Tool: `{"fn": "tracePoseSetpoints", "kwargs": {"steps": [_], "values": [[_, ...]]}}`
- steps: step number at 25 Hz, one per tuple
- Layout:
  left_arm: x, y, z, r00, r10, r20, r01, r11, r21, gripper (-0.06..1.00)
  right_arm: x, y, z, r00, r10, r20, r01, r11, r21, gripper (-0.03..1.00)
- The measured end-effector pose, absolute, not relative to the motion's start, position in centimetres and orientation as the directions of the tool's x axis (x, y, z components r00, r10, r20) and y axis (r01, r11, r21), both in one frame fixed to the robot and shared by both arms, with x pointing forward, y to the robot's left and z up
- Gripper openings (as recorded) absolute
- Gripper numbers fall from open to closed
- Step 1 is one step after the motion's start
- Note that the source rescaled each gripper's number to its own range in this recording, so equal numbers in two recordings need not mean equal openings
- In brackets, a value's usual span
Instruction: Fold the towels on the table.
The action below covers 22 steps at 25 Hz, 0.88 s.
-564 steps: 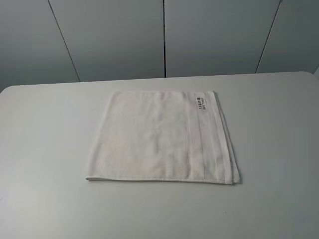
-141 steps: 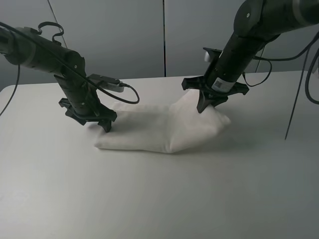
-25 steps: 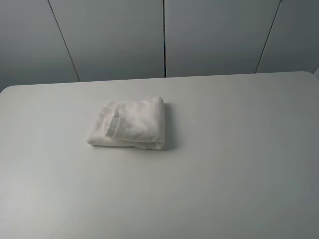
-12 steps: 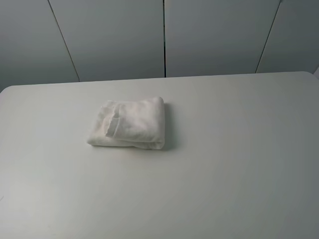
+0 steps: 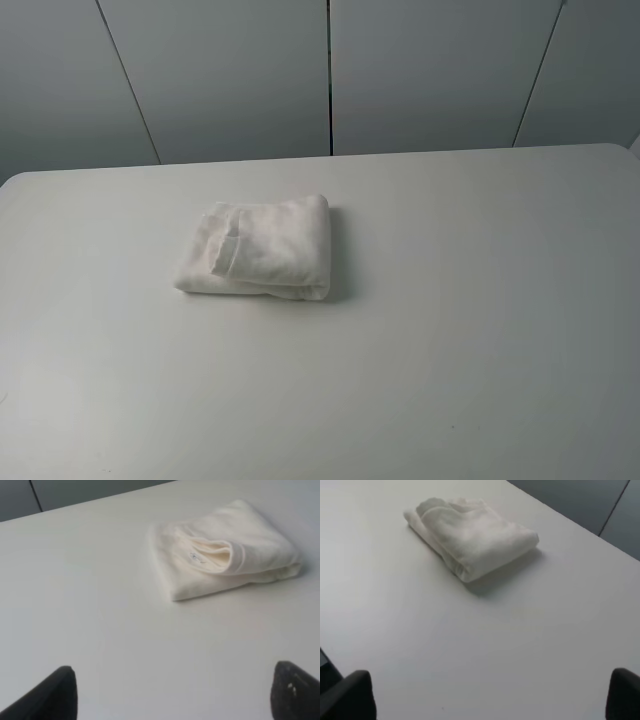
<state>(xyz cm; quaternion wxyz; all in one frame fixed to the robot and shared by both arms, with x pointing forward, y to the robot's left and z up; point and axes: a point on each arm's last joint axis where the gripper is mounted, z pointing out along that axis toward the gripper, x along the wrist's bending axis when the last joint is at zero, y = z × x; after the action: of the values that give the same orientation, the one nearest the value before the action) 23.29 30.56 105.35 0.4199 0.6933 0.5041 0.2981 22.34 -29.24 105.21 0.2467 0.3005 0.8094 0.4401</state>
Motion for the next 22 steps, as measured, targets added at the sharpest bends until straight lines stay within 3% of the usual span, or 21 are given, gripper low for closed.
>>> {"fn": "tracePoseSetpoints", "kwargs": {"steps": [8, 16, 22], "values": [[23.20, 30.39, 105.35, 0.198, 0.980, -0.018, 0.464, -0.078, 0.883, 0.99, 22.63, -29.36, 105.26, -0.544, 0.833, -0.101, 0.358, 0.339, 0.870, 1.00], [23.13, 30.20, 105.35, -0.015, 1.000, -0.018, 0.470, 0.023, 0.883, 0.99, 22.92, -29.14, 105.31, -0.208, 0.978, 0.008, 0.468, 0.093, 0.879, 1.00], [23.13, 30.18, 105.35, -0.025, 1.000, -0.017, 0.469, 0.027, 0.883, 0.99, 22.95, -29.16, 105.32, -0.187, 0.982, 0.024, 0.471, 0.069, 0.879, 1.00]]}}
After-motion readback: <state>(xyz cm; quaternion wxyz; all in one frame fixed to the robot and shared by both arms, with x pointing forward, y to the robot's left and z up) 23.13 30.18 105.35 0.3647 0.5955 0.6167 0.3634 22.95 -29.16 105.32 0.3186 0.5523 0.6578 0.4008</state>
